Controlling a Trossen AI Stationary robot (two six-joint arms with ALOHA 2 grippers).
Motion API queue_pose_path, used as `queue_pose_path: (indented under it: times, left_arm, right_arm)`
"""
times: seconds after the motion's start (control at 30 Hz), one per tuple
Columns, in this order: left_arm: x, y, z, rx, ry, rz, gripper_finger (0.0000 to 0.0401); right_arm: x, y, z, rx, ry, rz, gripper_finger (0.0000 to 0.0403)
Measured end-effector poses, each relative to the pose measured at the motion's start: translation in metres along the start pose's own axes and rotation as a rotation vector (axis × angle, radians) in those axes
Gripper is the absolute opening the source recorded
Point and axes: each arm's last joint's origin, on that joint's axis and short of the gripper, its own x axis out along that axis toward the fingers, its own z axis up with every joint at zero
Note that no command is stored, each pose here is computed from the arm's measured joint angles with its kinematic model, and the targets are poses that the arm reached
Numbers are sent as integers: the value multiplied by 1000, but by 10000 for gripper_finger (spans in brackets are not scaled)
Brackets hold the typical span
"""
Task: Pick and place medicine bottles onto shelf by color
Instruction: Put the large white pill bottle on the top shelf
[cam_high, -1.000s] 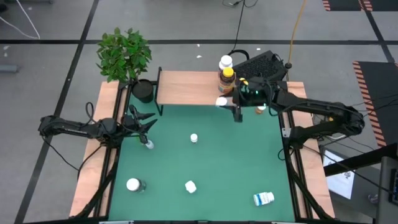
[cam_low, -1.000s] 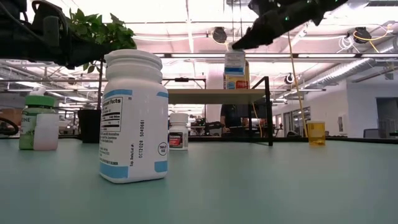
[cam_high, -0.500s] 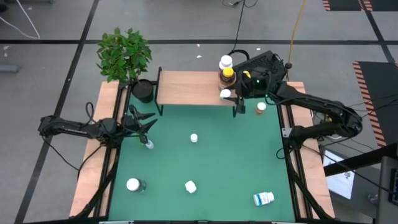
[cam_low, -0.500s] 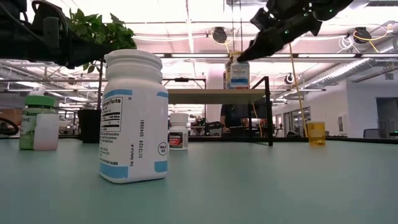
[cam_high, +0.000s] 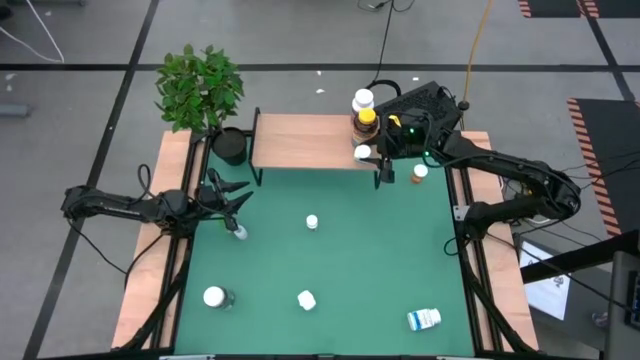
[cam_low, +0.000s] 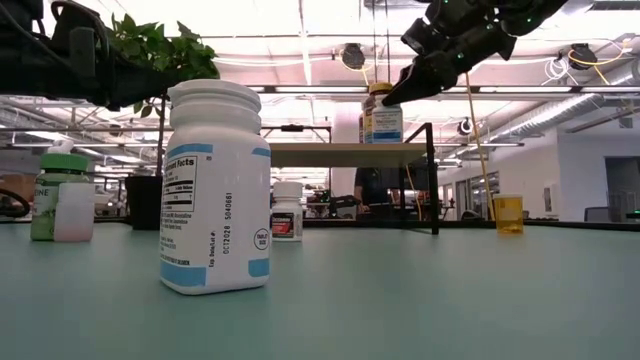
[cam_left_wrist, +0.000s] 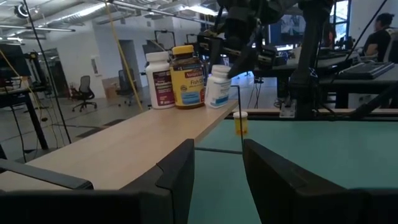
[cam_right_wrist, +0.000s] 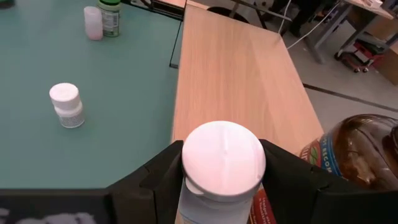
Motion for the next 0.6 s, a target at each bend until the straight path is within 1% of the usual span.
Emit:
queue_pose_path:
  times: [0.2, 0.3, 0.6]
  left_arm:
    - [0, 0, 0, 0, -1, 0, 141]
    - [0, 0, 0, 0, -1, 0, 141]
    - [0, 0, 0, -1, 0, 0, 141]
  right_arm:
    - [0, -1, 0, -7, -1, -13, 207]
    - [0, -2, 0, -19, 13, -40, 215]
    - [-5, -1, 3, -46, 6, -60, 215]
